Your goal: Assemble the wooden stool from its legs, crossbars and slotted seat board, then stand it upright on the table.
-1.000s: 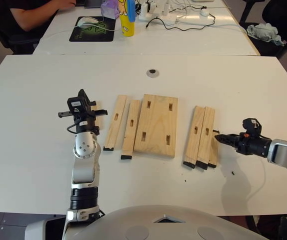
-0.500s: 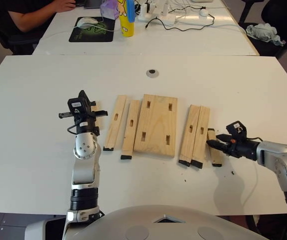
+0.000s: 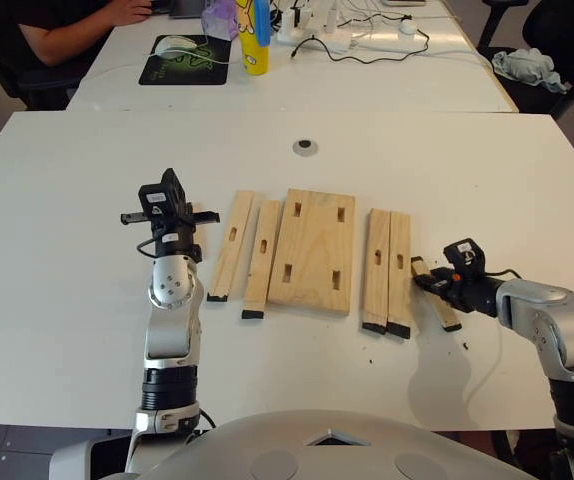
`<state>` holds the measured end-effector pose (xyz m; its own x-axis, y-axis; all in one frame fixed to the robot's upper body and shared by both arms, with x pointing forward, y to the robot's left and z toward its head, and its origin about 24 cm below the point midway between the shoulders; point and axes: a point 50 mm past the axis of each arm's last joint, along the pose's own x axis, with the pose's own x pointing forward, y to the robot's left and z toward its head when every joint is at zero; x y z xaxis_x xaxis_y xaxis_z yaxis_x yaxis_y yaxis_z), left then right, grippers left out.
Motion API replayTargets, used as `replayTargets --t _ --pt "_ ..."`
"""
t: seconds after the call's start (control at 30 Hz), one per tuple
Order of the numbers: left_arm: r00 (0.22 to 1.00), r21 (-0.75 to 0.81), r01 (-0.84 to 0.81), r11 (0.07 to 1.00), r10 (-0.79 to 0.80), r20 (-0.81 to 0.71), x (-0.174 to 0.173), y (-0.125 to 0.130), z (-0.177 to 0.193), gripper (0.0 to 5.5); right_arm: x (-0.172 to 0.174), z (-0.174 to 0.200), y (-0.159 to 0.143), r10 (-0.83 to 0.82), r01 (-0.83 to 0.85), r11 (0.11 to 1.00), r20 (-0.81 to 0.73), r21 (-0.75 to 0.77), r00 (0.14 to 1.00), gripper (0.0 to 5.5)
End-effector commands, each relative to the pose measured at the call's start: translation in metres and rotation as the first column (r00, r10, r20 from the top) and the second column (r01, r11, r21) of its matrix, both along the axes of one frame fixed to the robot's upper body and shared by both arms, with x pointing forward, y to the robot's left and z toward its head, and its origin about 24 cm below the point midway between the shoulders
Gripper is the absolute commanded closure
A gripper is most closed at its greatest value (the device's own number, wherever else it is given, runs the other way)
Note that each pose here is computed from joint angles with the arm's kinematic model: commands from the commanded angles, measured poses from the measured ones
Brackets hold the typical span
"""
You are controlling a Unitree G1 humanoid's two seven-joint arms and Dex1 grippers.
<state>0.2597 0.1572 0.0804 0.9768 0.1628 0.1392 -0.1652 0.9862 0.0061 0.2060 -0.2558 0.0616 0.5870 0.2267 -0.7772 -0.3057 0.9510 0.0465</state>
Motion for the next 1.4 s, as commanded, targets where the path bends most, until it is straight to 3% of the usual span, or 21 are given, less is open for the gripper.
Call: replayTargets --t 0.03,0.27,0.4,0.5,0.63,0.7,0.83,0.97,1.4 --pt "0.999 -0.062 0.054 0.997 -0.054 0.003 0.003 -0.002 0.0 5.5 -0.015 -0.026 -0.012 -0.125 0.119 0.992 -0.135 -0.053 0.983 4.19" --pt "0.954 -0.283 0.301 0.911 -0.287 0.093 -0.001 -0.017 0.004 4.67 0.03 0.009 -0.027 -0.109 0.16 0.971 0.263 -0.179 0.959 4.19" --pt "0.914 -0.392 0.399 0.829 -0.393 0.098 0.001 -0.021 0.005 4.14 0.054 0.034 -0.013 -0.169 0.192 0.981 0.496 0.005 0.852 4.19" --pt "0.874 -0.479 0.462 0.746 -0.474 0.106 0.003 -0.027 0.01 3.66 0.063 0.054 0.019 -0.117 0.031 0.989 0.637 0.144 0.762 4.19" --pt "0.783 -0.62 0.549 0.56 -0.604 0.148 0.007 -0.04 0.025 3.03 0.06 0.057 0.064 -0.057 -0.203 0.93 0.665 0.306 0.744 4.19" --pt "0.722 -0.679 0.591 0.435 -0.66 0.206 0.008 -0.046 0.04 2.85 0.053 0.054 0.081 0.023 -0.313 0.9 0.684 0.304 0.729 4.19" --pt "0.622 -0.715 0.619 0.325 -0.759 0.193 0.008 -0.054 0.05 2.85 0.044 0.052 0.097 0.118 -0.428 0.863 0.716 0.27 0.689 4.19" --pt "0.556 -0.736 0.609 0.295 -0.821 0.131 0.005 -0.063 0.05 2.85 0.043 0.052 0.106 0.165 -0.475 0.852 0.748 0.22 0.642 4.19" --pt "0.502 -0.745 0.596 0.3 -0.863 0.053 0.002 -0.075 0.043 2.85 0.032 0.046 0.126 0.21 -0.545 0.815 0.776 0.197 0.595 4.19"
